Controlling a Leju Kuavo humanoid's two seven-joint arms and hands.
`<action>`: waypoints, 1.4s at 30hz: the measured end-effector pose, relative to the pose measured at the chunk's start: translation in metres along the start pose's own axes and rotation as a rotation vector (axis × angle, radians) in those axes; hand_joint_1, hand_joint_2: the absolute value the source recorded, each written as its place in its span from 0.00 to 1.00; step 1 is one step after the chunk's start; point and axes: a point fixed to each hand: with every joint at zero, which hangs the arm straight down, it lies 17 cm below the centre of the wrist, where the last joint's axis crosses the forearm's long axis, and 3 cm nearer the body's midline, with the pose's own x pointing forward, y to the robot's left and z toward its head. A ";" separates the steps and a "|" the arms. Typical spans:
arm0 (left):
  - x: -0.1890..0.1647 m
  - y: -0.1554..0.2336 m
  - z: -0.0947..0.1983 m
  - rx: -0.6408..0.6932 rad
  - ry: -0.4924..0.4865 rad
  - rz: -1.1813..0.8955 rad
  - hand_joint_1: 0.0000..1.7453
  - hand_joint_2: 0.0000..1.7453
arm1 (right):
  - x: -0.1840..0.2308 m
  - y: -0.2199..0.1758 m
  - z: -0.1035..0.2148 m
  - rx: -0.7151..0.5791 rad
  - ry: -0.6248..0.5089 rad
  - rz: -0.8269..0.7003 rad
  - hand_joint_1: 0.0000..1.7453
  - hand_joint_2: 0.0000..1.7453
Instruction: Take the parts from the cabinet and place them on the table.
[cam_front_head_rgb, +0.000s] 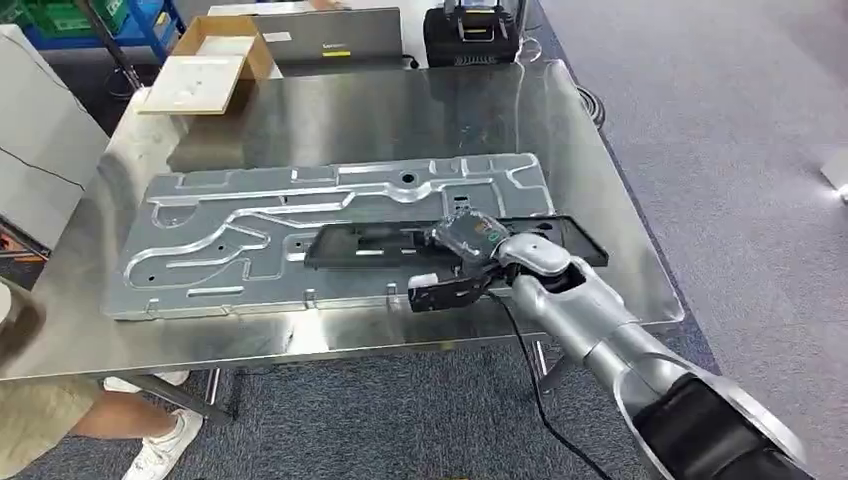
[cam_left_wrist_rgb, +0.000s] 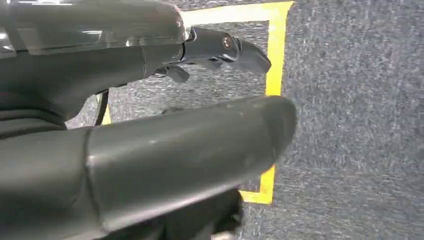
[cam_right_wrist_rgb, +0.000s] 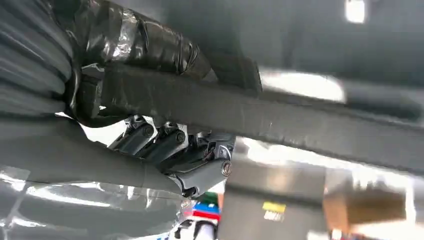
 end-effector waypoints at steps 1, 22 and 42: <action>-0.001 0.000 0.000 -0.002 0.000 0.000 0.00 0.00 | 0.000 0.010 -0.001 0.021 0.002 0.012 1.00 1.00; 0.006 -0.001 0.001 -0.004 -0.053 -0.038 0.00 0.00 | -0.033 0.023 -0.001 -0.004 0.124 0.150 0.00 0.00; 0.008 -0.004 0.001 -0.019 -0.058 -0.069 0.00 0.00 | 0.032 -0.129 0.059 -0.763 -0.067 -0.007 0.00 0.00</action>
